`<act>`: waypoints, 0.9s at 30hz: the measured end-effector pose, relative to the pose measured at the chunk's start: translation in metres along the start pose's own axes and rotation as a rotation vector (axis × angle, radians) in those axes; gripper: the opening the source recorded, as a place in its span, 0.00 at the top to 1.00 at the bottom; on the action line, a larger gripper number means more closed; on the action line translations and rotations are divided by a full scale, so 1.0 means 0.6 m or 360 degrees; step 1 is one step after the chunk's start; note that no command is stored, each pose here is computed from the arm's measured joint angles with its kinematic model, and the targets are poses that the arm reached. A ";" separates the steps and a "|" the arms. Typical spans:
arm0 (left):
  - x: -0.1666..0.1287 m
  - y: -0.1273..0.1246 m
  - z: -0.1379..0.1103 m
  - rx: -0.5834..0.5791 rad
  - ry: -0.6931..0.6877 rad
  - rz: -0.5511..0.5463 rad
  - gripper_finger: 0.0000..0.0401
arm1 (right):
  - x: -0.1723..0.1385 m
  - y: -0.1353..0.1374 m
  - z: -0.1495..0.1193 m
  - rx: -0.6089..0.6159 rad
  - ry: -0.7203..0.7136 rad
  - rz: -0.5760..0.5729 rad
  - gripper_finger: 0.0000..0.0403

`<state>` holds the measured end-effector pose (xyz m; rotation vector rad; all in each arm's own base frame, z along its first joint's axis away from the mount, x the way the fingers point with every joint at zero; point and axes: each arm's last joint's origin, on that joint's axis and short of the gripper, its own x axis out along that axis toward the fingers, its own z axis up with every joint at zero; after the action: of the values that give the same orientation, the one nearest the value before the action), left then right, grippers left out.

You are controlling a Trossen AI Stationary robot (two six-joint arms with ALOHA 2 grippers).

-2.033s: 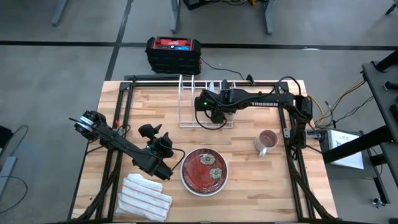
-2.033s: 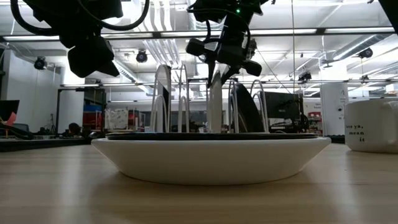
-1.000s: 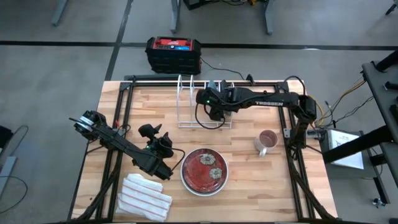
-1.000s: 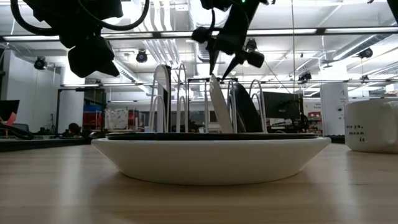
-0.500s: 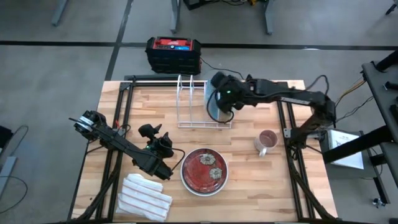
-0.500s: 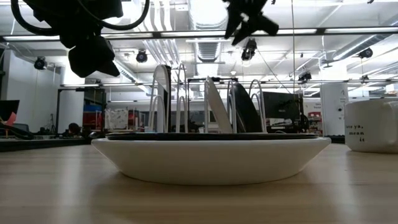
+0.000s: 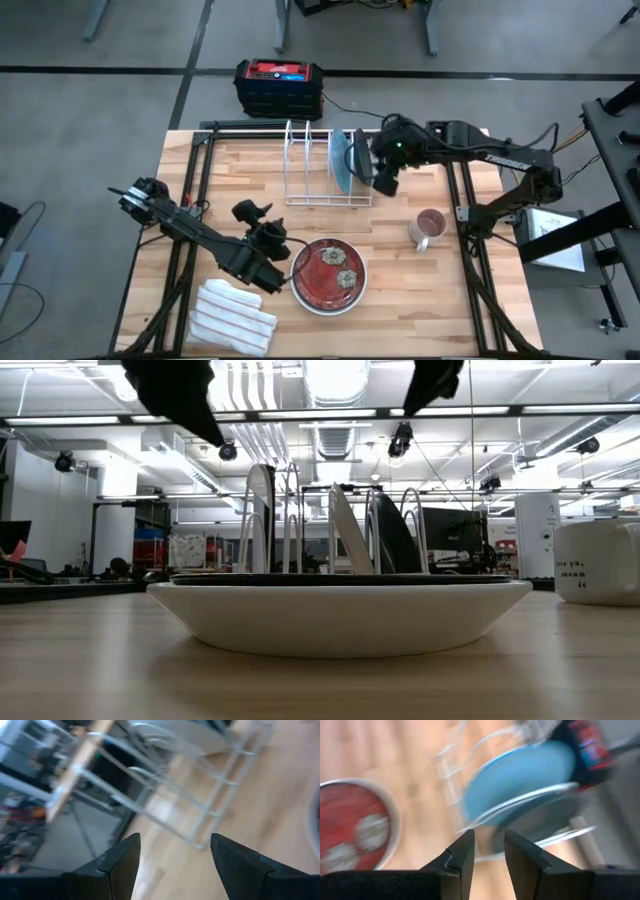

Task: Sort dishes
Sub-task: Put the red plate in the dish rack

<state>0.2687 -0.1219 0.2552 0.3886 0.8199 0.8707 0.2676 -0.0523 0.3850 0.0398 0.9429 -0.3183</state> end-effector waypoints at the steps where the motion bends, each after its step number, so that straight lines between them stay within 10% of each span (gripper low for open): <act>1: -0.003 -0.003 0.007 -0.0002 0.0012 -0.0053 0.42 | 0.006 0.005 -0.005 0.0013 0.0032 0.0062 0.77; 12: -0.025 -0.071 0.029 0.0071 0.0049 -0.0884 0.42 | 0.085 0.075 -0.077 -0.0028 0.0327 0.0290 0.84; 27: -0.012 -0.149 -0.013 0.0145 -0.0012 -0.1221 0.42 | 0.148 0.185 -0.144 0.0301 0.0211 0.0476 0.78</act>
<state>0.3064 -0.1817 0.1992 0.1292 0.9090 0.1181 0.2796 0.0460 0.2513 0.3756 1.0201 -0.1277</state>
